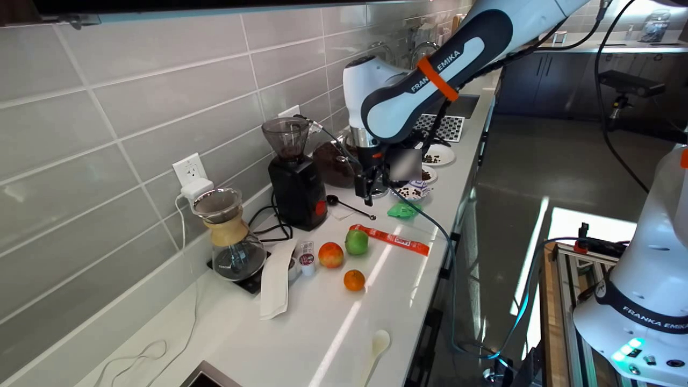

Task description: Use the black spoon to place some coffee beans from the glass container on the white plate on the left.

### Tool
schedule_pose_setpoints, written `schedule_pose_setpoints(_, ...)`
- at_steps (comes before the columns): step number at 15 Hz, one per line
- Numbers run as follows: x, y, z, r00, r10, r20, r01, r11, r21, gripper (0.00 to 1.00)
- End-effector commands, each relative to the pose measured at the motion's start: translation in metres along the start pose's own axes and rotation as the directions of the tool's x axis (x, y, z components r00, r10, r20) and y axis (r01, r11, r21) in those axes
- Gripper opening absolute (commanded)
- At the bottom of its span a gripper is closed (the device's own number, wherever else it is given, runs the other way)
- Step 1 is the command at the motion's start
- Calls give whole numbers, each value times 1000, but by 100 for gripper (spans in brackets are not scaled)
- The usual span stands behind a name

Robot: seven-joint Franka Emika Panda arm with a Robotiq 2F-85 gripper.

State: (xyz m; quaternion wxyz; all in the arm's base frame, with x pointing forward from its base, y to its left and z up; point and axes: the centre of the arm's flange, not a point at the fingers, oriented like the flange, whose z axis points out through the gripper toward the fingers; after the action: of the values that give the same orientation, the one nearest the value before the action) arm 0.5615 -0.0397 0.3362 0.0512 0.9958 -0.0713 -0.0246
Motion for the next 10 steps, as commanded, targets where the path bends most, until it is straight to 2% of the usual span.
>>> schedule_pose_setpoints(1,26,16,-1,992,119,-40,-116,991,63,100)
schedule_pose_setpoints(4,50,33,0,973,210,-96,-194,969,151,100)
schedule_pose_setpoints(10,74,50,39,939,252,-235,-213,960,181,100)
